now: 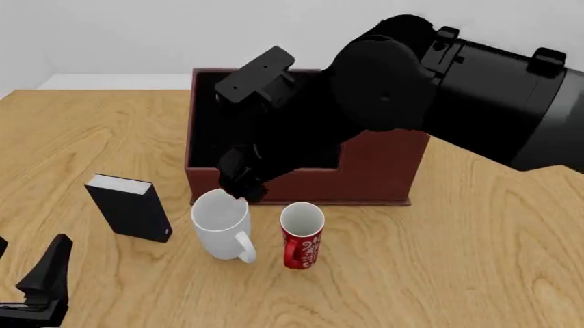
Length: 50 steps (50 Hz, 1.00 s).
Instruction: Pick up the white mug and place it to the right of the caddy.
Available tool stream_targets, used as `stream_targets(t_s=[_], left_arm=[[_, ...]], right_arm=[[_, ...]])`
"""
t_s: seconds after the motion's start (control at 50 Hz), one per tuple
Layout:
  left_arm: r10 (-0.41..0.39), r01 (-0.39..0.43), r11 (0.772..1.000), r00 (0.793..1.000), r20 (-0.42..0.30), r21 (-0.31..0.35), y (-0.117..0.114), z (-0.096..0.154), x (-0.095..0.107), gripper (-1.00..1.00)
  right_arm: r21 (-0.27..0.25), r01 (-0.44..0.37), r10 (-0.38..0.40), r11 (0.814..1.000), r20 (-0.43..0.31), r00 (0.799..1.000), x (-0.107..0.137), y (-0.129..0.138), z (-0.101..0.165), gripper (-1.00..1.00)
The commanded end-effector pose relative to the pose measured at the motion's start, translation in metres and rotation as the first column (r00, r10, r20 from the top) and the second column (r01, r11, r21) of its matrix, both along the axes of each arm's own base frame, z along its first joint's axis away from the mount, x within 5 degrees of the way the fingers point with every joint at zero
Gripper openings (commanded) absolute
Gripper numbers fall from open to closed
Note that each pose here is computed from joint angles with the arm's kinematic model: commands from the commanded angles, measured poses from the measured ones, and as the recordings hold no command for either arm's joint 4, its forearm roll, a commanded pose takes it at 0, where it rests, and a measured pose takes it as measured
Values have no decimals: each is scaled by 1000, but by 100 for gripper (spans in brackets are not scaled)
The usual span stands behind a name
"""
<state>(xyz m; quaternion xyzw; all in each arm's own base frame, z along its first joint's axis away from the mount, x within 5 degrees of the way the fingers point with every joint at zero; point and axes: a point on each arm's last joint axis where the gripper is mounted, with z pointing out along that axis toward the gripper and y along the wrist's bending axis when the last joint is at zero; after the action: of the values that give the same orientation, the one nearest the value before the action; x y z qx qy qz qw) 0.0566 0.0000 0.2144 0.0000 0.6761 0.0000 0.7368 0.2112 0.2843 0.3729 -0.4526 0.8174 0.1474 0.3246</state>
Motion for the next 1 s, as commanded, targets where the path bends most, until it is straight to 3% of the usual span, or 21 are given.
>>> stream_targets(t_s=[0.02,0.64,1.0], left_arm=[[0,0,1000,1000,0,0,0,0,0,100],[0,0,1000,1000,0,0,0,0,0,100],[0,0,1000,1000,0,0,0,0,0,100]], right_arm=[[-14,1,-2,1000,-56,998,-6,18,-17,100],[-20,50,-53,999,-123,991,-5,32,-58,100],[-19,90,-92,996,-134,987,7,31,-66,100]])
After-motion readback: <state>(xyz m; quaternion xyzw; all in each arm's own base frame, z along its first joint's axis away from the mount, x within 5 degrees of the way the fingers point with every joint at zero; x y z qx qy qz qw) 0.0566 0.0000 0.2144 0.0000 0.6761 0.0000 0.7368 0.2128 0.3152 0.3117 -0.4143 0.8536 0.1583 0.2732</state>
